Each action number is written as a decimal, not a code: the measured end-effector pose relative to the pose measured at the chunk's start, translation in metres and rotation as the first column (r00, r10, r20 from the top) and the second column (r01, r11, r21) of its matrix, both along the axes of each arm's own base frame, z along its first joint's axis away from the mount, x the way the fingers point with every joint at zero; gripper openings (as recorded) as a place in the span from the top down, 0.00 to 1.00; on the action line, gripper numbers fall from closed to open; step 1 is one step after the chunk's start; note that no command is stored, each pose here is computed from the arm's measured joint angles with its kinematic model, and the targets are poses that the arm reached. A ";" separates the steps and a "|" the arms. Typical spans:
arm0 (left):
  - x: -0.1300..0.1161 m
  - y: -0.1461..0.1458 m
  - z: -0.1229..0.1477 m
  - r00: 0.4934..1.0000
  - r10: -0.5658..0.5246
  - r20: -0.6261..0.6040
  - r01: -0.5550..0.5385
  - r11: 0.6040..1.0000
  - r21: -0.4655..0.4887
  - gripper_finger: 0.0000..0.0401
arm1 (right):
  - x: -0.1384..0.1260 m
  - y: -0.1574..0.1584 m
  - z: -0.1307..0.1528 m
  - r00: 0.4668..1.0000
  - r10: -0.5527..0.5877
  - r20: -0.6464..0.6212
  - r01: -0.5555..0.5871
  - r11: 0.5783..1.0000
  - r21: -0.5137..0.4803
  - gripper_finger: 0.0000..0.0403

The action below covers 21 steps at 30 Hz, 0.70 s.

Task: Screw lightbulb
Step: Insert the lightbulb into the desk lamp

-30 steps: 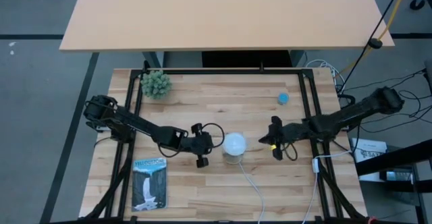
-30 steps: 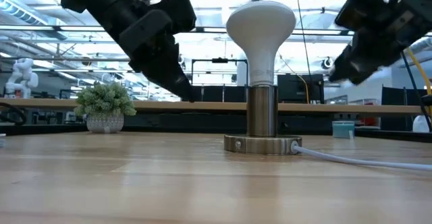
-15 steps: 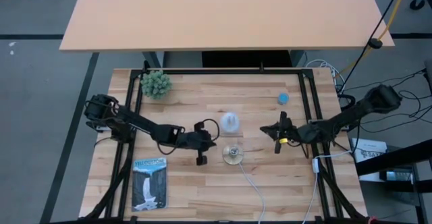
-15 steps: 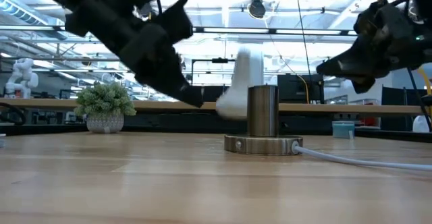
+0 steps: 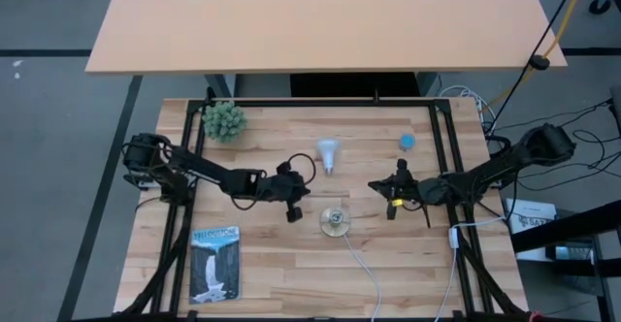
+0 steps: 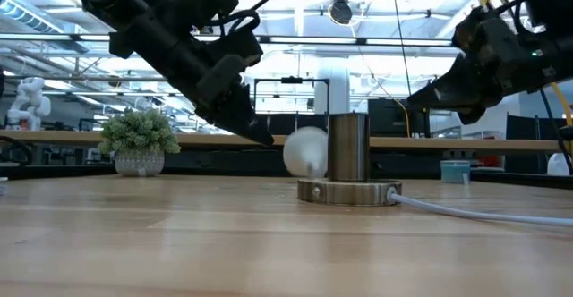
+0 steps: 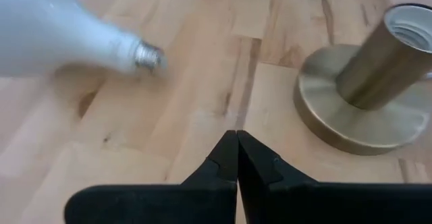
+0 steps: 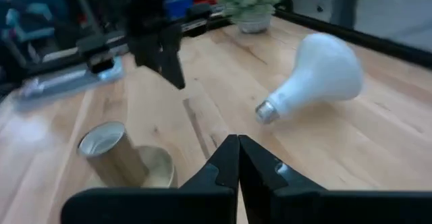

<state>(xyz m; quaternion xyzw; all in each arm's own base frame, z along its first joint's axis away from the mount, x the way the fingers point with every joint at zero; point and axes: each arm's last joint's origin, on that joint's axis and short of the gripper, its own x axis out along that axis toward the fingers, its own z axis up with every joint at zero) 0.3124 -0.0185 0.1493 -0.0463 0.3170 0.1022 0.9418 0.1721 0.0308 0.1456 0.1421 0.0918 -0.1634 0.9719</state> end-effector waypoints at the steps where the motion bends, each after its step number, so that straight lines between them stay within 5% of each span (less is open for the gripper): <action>1: 0.000 0.002 0.000 1.000 0.019 0.008 -0.019 1.000 -0.014 1.00 | 0.000 -0.003 0.000 1.000 -0.027 0.013 0.027 0.999 0.043 1.00; 10: 0.001 0.029 0.001 0.944 0.326 0.048 -0.301 0.913 -0.274 0.81 | 0.001 -0.015 -0.003 0.994 -0.110 0.000 0.109 0.989 0.098 0.91; 21: 0.013 0.032 0.022 0.892 0.346 0.290 -0.253 0.915 -0.315 0.39 | -0.004 -0.015 -0.016 0.984 -0.117 -0.132 0.130 0.987 0.098 0.89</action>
